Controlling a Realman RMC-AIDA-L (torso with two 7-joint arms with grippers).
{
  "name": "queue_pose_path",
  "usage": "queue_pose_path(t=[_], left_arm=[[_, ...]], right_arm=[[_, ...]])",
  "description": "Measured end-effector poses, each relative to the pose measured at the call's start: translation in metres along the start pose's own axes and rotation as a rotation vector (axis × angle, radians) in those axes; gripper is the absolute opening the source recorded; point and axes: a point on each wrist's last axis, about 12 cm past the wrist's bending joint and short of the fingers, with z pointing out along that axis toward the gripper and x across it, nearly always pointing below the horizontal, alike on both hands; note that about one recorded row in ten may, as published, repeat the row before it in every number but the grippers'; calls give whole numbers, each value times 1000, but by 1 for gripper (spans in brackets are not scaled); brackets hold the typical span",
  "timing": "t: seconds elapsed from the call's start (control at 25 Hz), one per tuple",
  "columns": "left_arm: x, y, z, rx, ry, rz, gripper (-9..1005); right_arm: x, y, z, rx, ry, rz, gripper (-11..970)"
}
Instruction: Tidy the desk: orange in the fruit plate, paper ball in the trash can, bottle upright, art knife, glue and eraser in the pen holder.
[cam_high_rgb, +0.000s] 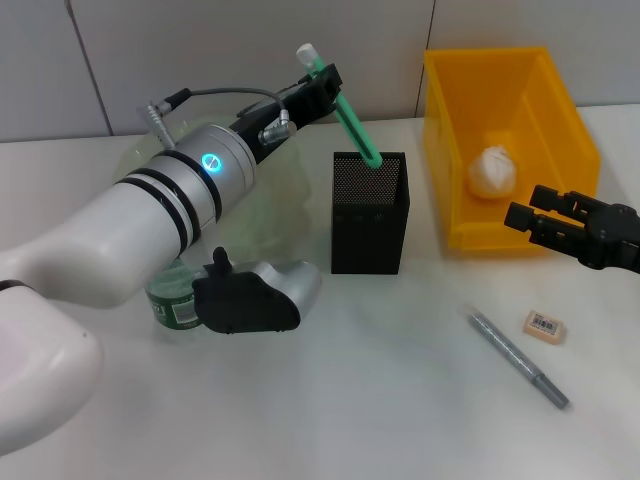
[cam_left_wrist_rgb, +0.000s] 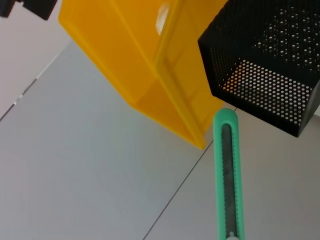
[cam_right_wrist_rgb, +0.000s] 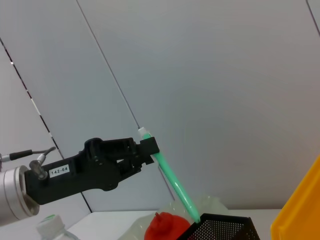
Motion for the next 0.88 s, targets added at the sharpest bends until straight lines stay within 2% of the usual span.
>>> queue_pose_path(t=[0.44,0.88], left_arm=[[-2,-1,5,-19,1,118,242],[-5,2,8,-36,-5,138,254]], right_arm=[[3,1,-1,-1,0,-2,747],[5,1,-1,-3,1,0,746]])
